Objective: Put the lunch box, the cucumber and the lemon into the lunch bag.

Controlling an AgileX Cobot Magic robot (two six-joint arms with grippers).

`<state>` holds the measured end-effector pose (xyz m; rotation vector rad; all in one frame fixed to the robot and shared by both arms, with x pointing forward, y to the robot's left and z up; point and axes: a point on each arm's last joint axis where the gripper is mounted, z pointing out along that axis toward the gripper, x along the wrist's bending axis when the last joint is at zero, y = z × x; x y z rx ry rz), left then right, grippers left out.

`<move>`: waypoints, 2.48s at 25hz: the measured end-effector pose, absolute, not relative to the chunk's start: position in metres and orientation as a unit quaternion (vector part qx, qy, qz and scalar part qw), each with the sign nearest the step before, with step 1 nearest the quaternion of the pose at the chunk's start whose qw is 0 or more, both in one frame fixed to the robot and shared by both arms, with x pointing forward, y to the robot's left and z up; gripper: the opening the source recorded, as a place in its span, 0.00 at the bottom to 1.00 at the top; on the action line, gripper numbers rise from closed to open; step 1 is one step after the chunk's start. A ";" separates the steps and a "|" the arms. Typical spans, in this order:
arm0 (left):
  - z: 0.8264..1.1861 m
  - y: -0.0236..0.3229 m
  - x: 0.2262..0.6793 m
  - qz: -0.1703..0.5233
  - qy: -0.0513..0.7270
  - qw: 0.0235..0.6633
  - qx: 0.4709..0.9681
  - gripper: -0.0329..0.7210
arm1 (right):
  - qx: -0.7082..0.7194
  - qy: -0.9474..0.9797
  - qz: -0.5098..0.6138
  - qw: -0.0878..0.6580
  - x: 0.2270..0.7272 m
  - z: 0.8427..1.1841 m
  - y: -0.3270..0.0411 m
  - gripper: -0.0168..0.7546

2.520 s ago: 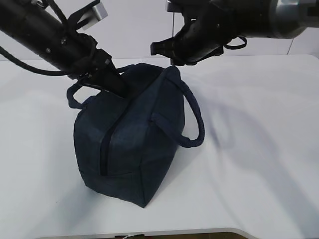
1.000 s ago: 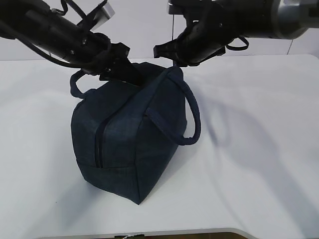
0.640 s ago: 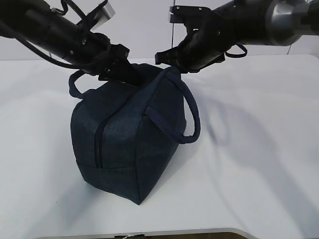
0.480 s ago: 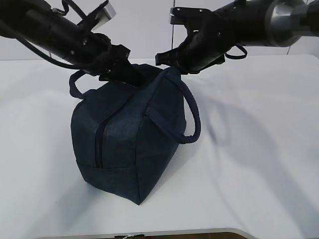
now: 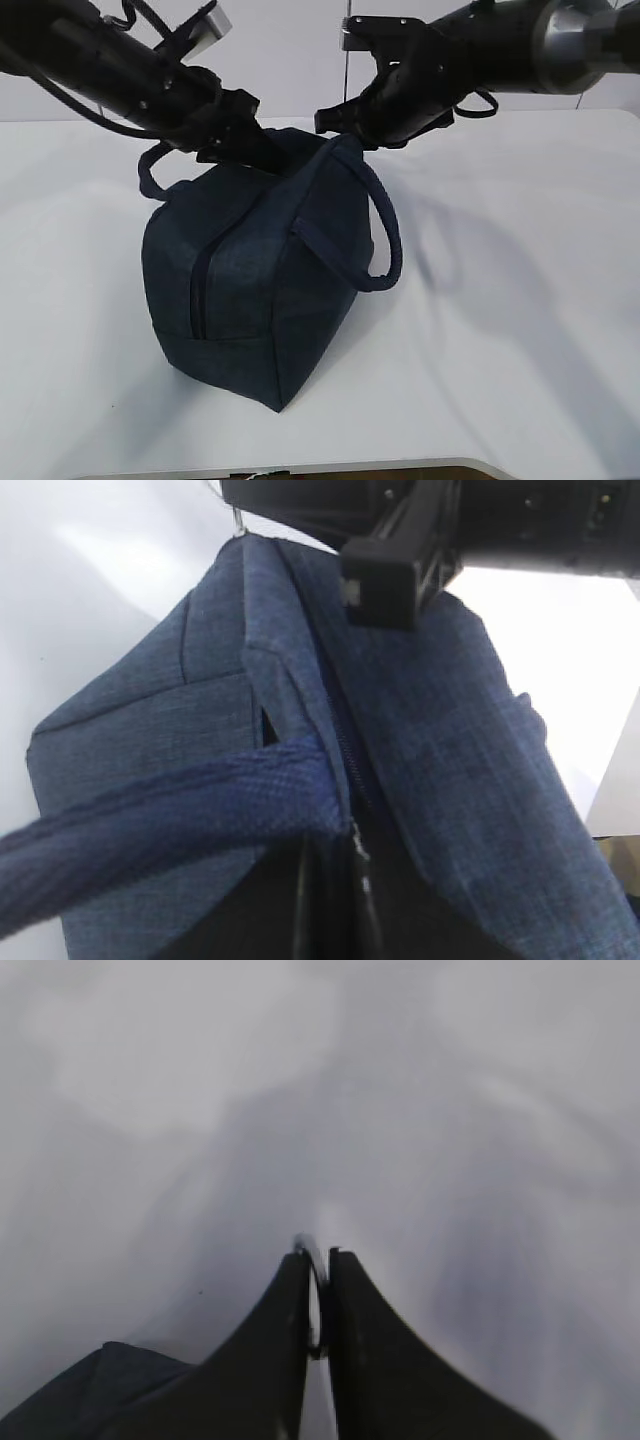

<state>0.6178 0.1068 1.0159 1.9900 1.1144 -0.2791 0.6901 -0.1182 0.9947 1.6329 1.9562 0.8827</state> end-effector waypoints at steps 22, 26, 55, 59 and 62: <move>1.019 0.107 0.613 -0.122 0.430 0.401 0.800 0.40 | 0.588 0.688 0.350 0.243 0.683 1.061 -0.127 0.49; 1.019 0.107 0.613 -0.123 0.429 0.400 0.800 0.41 | 0.590 0.684 0.355 0.240 0.683 1.063 -0.126 0.51; 1.085 0.132 0.624 -0.108 0.481 0.320 0.809 0.41 | 0.516 0.770 0.260 0.268 0.621 1.144 -0.156 0.57; 1.093 0.138 0.625 -0.090 0.521 0.299 0.794 0.41 | 0.514 0.781 0.237 0.263 0.599 1.164 -0.166 0.57; 1.104 0.145 0.620 -0.064 0.537 0.288 0.790 0.41 | 0.519 0.792 0.206 0.248 0.583 1.173 -0.174 0.57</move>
